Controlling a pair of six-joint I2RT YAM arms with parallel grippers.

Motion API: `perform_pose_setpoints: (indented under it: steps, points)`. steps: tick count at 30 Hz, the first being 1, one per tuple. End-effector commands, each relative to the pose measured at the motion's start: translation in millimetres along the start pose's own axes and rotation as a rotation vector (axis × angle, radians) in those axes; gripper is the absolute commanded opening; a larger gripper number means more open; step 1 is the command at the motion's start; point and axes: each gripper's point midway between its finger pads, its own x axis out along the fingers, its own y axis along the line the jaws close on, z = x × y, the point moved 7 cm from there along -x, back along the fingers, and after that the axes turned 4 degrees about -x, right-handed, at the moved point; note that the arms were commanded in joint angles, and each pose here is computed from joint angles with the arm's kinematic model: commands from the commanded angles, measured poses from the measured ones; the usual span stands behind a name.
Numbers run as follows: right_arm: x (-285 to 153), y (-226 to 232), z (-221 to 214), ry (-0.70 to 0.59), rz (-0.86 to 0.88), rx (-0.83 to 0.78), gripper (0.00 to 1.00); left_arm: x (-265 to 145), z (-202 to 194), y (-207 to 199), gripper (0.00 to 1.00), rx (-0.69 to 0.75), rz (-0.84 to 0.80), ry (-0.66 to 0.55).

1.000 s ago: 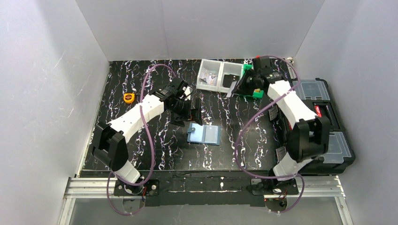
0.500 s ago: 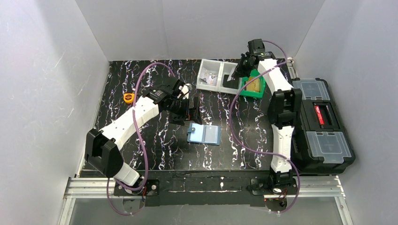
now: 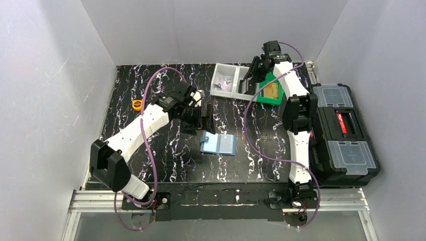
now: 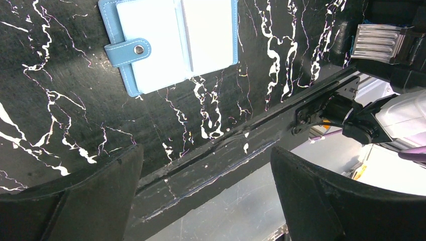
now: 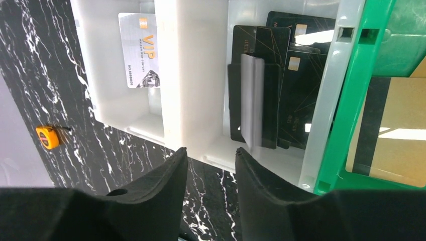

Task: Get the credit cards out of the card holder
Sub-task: Place the credit card in the storage box.

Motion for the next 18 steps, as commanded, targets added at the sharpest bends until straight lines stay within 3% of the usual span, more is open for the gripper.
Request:
perform_pose_setpoints:
  steps: [1, 4, 8, 18]
  points:
    - [-13, 10, 11, -0.033, 0.039, -0.007, 0.51, -14, -7, 0, 0.98, 0.012, -0.009, -0.007]
    - [-27, 17, 15, -0.059, 0.051, -0.007, 0.64, -14, -8, 1, 0.98, 0.009, -0.008, -0.004]
    - [-47, 26, 19, -0.085, 0.055, -0.005, 0.72, -12, -9, 2, 0.98, 0.006, -0.007, -0.005]
    - [-107, 39, -34, -0.083, 0.056, 0.049, 0.78, 2, -11, 9, 0.98, -0.003, 0.007, 0.008]
